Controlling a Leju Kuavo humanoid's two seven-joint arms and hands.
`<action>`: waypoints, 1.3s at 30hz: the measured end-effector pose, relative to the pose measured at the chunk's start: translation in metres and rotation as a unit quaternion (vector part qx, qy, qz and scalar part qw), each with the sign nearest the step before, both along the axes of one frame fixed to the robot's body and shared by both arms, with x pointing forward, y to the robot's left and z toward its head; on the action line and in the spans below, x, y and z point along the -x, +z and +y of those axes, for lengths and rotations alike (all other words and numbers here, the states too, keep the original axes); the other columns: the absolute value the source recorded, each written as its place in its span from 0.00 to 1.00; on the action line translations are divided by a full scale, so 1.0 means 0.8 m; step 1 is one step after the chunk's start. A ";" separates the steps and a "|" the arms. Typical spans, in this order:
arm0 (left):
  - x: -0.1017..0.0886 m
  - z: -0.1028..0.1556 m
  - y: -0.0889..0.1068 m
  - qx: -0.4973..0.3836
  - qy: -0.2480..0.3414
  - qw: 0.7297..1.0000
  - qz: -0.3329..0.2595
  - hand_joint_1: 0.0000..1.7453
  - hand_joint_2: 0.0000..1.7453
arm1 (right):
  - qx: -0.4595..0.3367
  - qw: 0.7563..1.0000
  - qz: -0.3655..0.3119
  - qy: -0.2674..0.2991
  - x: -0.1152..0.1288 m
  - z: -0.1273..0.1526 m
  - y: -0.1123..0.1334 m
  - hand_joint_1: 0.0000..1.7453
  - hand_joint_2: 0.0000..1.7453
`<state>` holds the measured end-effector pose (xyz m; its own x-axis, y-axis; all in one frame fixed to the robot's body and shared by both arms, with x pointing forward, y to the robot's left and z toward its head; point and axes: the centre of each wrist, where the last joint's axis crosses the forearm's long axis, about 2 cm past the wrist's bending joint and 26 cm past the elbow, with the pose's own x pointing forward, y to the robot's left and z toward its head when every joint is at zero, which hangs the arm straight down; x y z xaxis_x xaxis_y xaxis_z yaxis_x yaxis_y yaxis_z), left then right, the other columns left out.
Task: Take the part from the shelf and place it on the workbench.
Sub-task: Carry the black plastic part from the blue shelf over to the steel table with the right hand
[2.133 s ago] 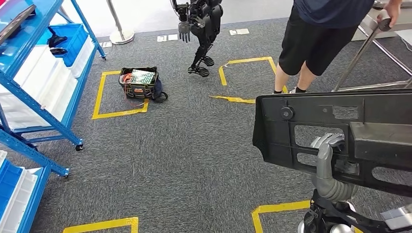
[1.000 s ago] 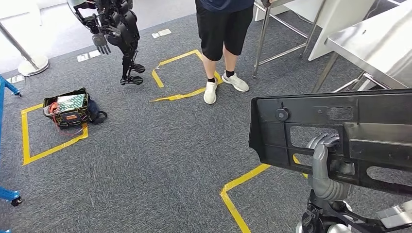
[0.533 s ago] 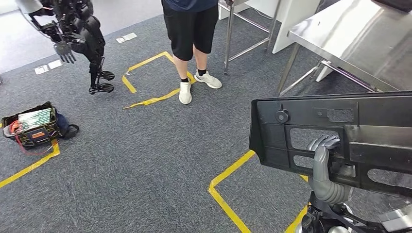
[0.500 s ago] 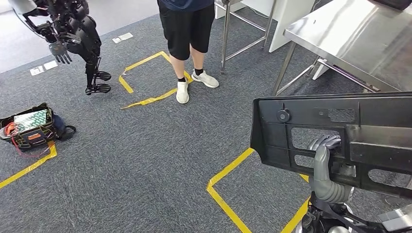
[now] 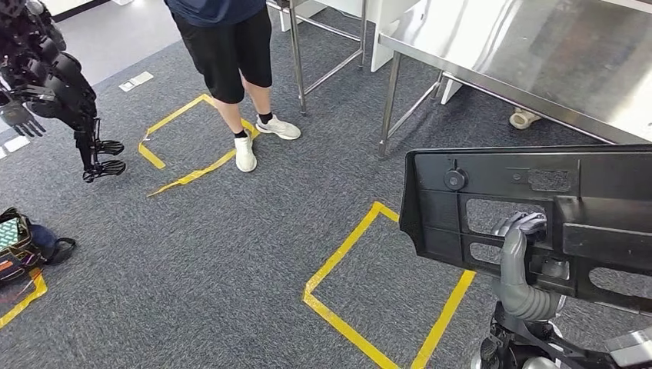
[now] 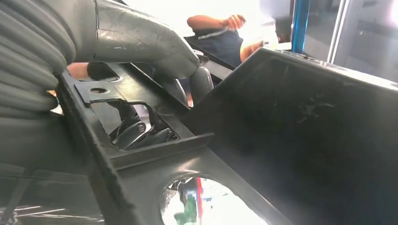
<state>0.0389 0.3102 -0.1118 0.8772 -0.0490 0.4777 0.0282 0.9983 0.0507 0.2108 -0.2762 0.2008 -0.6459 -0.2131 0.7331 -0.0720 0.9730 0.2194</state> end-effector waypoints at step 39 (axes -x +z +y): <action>-0.004 -0.011 0.000 0.001 0.002 1.000 -0.003 0.00 1.00 | -0.003 1.000 -0.013 0.001 -0.004 -0.004 0.001 0.95 1.00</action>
